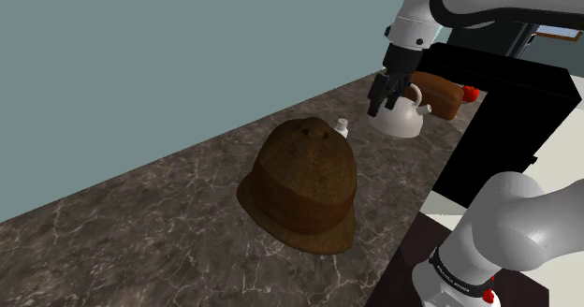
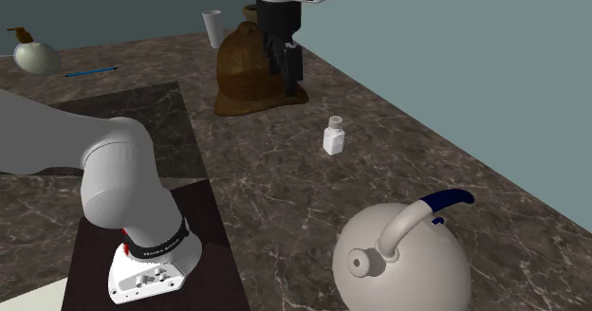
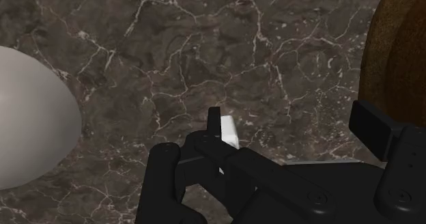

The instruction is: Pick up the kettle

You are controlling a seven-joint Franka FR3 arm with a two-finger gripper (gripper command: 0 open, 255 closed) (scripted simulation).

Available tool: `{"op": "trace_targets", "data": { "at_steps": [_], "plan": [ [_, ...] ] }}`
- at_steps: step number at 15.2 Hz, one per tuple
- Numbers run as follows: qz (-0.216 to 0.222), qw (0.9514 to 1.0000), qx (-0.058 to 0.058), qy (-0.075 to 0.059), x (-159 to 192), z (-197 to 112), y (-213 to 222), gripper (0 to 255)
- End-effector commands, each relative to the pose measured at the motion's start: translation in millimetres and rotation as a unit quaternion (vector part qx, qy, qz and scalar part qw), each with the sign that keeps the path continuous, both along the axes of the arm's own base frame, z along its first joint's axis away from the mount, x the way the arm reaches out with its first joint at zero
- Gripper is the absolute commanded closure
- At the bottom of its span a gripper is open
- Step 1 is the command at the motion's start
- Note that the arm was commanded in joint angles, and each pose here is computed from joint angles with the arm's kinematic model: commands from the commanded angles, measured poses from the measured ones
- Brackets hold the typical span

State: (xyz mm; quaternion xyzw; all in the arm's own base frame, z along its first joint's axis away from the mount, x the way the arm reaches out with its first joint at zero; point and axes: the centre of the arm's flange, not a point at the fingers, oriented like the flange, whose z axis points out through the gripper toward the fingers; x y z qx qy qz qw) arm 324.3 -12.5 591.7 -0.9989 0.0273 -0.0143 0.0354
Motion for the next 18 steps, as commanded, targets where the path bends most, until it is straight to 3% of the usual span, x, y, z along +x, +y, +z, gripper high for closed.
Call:
{"op": "trace_targets", "data": {
  "at_steps": [1, 18],
  "plan": [
    [0.0, 1.0, 0.0, 0.0, 0, 0, 0, 0],
    [0.02, 0.9998, 0.007, 0.001, 36, 14, -224, 0]
  ]
}}
